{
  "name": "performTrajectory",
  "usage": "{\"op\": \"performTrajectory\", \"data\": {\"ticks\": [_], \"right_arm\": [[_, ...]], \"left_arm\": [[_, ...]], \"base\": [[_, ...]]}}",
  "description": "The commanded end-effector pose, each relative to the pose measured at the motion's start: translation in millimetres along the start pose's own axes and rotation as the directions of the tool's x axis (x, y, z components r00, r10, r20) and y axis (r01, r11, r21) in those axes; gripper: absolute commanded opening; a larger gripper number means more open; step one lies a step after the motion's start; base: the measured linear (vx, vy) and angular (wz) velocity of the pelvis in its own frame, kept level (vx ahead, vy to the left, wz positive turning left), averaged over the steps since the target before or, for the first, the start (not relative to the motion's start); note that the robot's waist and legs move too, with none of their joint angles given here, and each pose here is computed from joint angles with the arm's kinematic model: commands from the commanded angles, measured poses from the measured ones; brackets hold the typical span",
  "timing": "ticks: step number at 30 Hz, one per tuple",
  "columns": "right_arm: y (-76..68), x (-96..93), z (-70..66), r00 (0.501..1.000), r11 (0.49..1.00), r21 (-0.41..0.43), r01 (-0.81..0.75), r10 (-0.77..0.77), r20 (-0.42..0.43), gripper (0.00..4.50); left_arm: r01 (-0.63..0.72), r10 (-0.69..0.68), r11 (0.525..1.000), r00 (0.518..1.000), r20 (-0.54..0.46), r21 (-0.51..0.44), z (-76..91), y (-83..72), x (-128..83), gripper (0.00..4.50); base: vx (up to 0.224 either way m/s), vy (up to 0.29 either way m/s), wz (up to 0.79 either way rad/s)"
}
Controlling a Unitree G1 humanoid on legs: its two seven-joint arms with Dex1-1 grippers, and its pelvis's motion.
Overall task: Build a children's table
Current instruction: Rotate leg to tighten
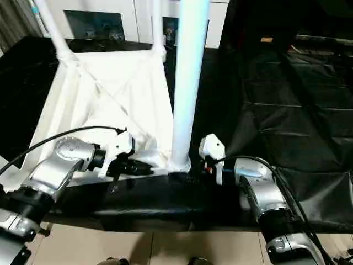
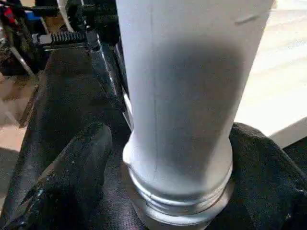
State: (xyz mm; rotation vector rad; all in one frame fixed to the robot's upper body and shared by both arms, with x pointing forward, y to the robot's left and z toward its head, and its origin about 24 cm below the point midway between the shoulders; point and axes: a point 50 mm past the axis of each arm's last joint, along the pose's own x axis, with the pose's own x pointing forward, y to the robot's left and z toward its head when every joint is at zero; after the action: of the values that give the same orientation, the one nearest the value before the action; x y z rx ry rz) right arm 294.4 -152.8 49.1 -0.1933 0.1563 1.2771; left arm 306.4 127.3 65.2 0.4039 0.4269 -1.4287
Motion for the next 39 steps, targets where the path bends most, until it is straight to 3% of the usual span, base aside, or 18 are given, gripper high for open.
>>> {"op": "performTrajectory", "data": {"ticks": [1,7,16,29,31,35,38,39], "right_arm": [[2.2,-1.4,-0.1,1.0,1.0,0.002,-0.018,0.018,0.005,3.82],[0.1,-0.8,0.8,1.0,1.0,0.015,-0.015,0.015,0.018,3.56],[-0.3,-2.5,-1.8,1.0,0.999,0.029,-0.015,0.014,0.014,2.82],[-2.3,-1.5,-5.4,1.0,0.999,0.019,0.027,-0.027,0.006,2.69],[-14.5,0.9,-11.2,0.974,0.973,0.057,0.224,-0.225,0.014,2.69],[-20.5,7.0,-15.2,0.928,0.923,0.113,0.368,-0.372,0.011,2.69],[-22.4,23.1,-17.4,0.848,0.833,0.205,0.514,-0.529,0.023,2.69],[-22.9,31.7,-20.1,0.803,0.776,0.246,0.58,-0.596,-0.011,2.69]], "left_arm": [[0.105,-0.114,0.989,0.989,-0.09,-0.102,-26.6,-17.4,13.0,0.0],[0.102,-0.113,0.989,0.989,-0.096,-0.106,-27.2,-17.8,11.6,0.0],[0.105,-0.117,0.988,0.988,-0.103,-0.112,-28.2,-18.3,10.4,0.0],[0.082,-0.096,0.989,0.989,-0.114,-0.124,-30.5,-16.7,7.2,0.0],[-0.045,0.027,0.987,0.992,-0.121,-0.153,-31.6,-5.4,11.1,0.0],[-0.166,0.142,0.971,0.98,-0.14,-0.174,-31.6,5.6,15.3,0.0],[-0.304,0.277,0.928,0.949,-0.15,-0.217,-28.2,18.0,23.9,0.0],[-0.355,0.327,0.904,0.933,-0.148,-0.239,-24.6,22.5,29.2,0.0]], "base": [[0.0,0.0,0.0],[0.0,0.0,0.0],[0.0,0.0,0.0],[0.0,0.0,0.0],[0.0,0.0,0.0],[0.0,0.0,0.0],[0.0,0.0,0.0],[0.0,0.0,0.0]]}}
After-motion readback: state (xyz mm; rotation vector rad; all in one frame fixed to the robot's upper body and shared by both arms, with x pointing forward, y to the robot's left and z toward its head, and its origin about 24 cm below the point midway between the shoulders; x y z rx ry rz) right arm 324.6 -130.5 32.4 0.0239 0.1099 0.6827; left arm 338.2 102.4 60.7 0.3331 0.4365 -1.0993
